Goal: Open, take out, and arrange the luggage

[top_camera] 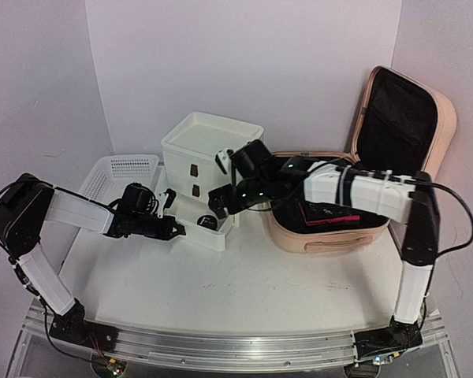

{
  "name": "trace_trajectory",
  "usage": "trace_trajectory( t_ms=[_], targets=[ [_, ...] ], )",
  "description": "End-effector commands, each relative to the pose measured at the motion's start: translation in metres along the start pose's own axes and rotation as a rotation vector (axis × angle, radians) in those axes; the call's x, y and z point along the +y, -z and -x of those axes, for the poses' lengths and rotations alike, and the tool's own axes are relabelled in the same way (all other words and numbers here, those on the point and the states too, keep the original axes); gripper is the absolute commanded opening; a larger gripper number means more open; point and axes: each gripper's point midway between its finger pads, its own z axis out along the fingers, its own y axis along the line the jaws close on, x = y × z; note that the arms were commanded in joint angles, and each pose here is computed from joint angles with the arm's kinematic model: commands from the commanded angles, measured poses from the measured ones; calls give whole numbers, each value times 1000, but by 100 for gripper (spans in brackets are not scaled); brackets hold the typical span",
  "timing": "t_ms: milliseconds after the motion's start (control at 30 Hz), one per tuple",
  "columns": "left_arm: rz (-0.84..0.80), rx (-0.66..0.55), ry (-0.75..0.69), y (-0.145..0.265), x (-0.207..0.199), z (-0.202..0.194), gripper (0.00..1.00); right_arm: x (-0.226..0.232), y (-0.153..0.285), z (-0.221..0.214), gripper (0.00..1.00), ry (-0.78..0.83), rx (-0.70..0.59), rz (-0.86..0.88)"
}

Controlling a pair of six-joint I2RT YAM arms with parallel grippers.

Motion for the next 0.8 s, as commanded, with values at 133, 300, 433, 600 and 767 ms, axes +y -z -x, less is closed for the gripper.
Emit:
trace_trajectory(
  t_ms=[133, 300, 433, 600, 767],
  targets=[
    [57, -180, -39, -18, -1, 84, 5, -56, 70, -12, 98, -124, -77, -146],
    [-1, -219, 66, -37, -5, 100, 30, -63, 69, -22, 98, -151, -64, -174],
    [-41, -256, 129, -46, -7, 108, 38, -64, 66, -22, 98, -159, -63, -179],
    [-23, -283, 152, -35, -4, 104, 38, -64, 65, -20, 98, -152, -65, -183],
    [-13, -280, 215, -24, 1, 86, 41, -64, 60, -25, 98, -142, -49, -189]
  ],
)
